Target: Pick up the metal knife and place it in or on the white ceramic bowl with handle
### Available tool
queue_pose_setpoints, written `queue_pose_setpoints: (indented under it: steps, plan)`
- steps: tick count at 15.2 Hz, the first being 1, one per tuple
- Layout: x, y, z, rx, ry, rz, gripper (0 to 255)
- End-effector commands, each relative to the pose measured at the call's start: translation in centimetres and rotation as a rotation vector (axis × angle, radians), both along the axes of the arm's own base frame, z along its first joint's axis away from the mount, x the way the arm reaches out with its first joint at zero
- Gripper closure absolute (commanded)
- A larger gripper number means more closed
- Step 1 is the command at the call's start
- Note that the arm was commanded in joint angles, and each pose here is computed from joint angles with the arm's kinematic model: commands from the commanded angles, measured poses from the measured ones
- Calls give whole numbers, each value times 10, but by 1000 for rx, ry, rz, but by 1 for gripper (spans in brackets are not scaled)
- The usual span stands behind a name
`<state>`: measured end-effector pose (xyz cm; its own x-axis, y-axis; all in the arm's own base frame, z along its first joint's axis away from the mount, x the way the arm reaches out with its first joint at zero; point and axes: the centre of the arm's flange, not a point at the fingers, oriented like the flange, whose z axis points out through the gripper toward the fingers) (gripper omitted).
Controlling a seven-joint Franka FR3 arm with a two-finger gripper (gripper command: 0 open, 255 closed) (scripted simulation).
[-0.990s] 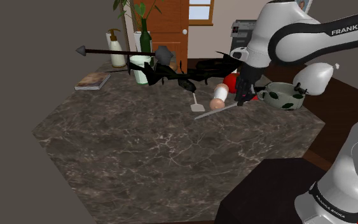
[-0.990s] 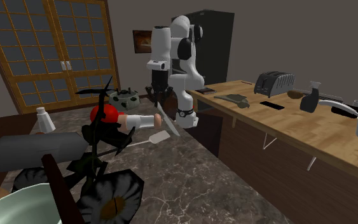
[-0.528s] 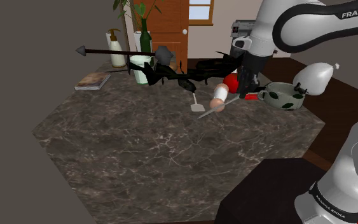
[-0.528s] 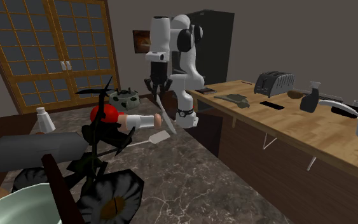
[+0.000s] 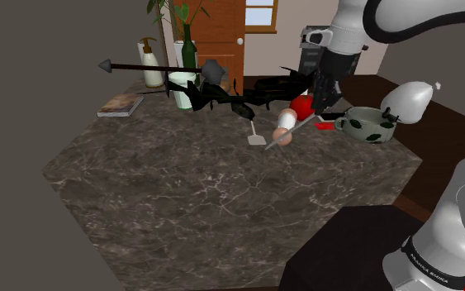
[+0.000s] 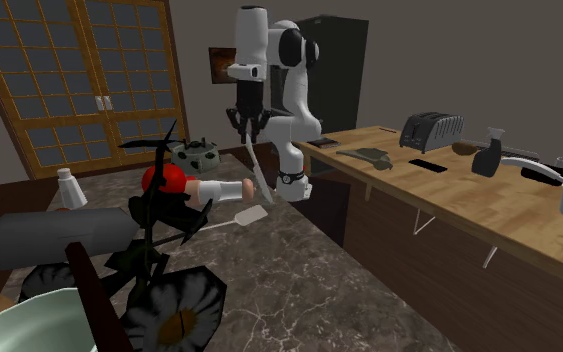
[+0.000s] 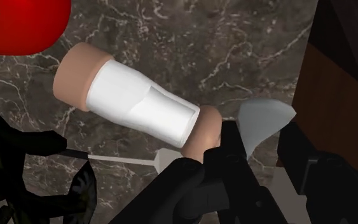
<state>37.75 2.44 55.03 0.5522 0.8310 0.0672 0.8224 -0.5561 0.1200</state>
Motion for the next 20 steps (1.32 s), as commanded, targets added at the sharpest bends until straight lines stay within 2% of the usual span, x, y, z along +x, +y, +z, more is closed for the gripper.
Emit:
queue_pose_setpoints:
  steps: [1, 3, 20]
  plan:
    - [1, 0, 10, 0, 0, 0, 255]
    - [1, 0, 19, 0, 0, 0, 255]
    - [-62, -215, 27, 0, 0, 0, 255]
